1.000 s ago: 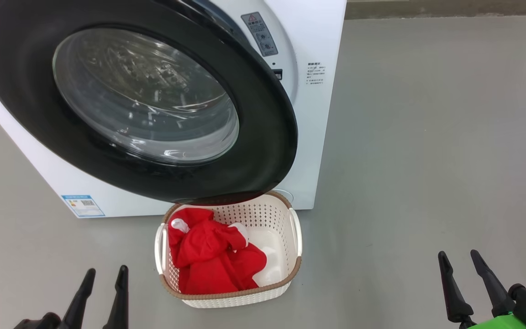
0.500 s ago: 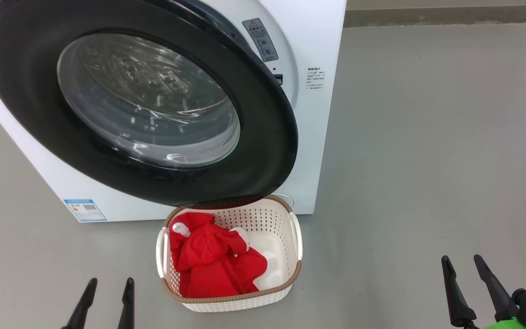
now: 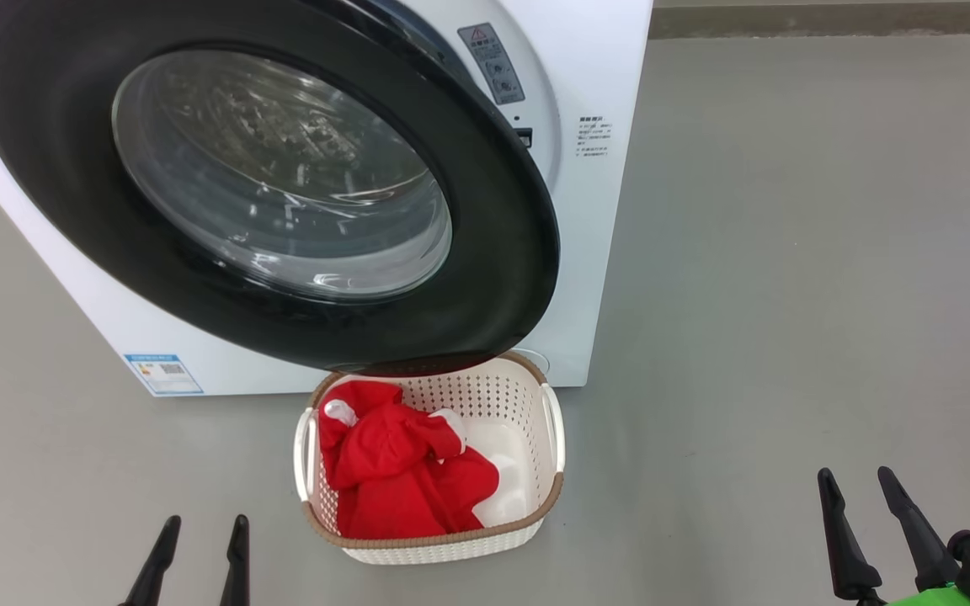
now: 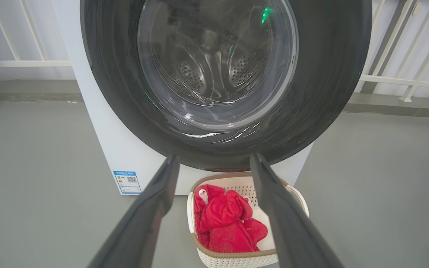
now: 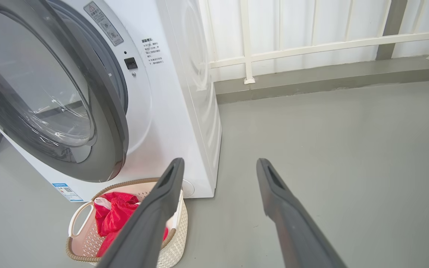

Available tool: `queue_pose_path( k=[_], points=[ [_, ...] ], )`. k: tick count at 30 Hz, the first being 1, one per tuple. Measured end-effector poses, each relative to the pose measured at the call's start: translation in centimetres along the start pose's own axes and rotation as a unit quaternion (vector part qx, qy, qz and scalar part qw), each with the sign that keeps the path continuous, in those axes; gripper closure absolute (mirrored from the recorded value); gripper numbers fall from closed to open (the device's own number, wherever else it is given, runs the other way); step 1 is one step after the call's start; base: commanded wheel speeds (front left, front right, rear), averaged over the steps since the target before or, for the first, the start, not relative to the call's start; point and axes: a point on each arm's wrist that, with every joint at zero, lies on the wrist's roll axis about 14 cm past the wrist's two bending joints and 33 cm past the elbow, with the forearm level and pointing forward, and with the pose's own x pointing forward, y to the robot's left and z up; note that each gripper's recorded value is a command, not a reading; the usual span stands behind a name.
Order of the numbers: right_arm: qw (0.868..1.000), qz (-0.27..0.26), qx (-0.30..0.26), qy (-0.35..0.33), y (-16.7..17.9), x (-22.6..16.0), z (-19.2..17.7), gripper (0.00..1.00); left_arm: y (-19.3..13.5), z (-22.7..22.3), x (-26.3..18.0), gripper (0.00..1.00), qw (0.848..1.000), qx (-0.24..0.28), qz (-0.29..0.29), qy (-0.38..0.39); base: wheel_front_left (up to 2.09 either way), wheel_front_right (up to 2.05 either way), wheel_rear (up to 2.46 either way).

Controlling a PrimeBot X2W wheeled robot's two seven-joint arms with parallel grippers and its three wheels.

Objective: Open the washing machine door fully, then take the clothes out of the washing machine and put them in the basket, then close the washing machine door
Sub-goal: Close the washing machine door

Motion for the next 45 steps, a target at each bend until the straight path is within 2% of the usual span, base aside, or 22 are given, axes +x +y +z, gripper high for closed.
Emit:
queue_pose_path(
  k=[1,2,3,4,10,16,25,31,45],
  points=[
    [1.0,0.001,0.0,0.001,0.1,0.1,-0.1,0.0,0.0,-0.1,0.0,0.0,1.0,-0.001,0.001,0.001,0.0,0.0,0.0],
    [1.0,0.002,0.001,0.002,0.1,0.1,-0.1,0.42,0.0,-0.1,0.0,0.0,1.0,-0.001,0.001,0.002,0.0,0.0,0.0],
    [1.0,0.003,0.003,0.002,0.2,0.2,-0.2,0.91,-0.1,-0.2,0.0,0.0,1.0,-0.002,0.001,0.003,0.0,0.0,0.0],
    [1.0,0.004,0.006,0.004,0.4,0.3,-0.2,1.0,-0.1,-0.3,0.1,0.0,1.0,-0.003,0.001,0.004,0.0,0.0,0.0],
    [0.999,0.041,0.021,0.007,3.0,2.1,-0.5,1.0,-0.6,0.2,0.9,0.0,1.0,-0.009,0.0,-0.005,0.0,0.0,0.0],
    [0.993,0.115,0.025,-0.006,8.3,4.9,0.4,1.0,-0.1,0.3,0.6,0.0,1.0,-0.011,0.01,-0.006,0.0,0.0,0.0],
    [0.973,0.226,0.023,-0.037,16.5,9.0,3.0,1.0,0.2,0.3,0.1,0.0,0.999,-0.026,0.021,-0.006,0.0,0.0,0.0],
    [0.959,0.281,0.013,-0.044,20.5,11.0,3.6,1.0,0.5,0.6,0.4,0.0,0.999,-0.034,0.027,-0.01,0.0,0.0,0.0],
    [0.952,0.303,0.013,-0.034,22.5,16.0,2.2,1.0,1.1,0.0,2.2,0.0,0.998,-0.04,0.038,0.002,0.0,0.0,0.0]
  ],
)
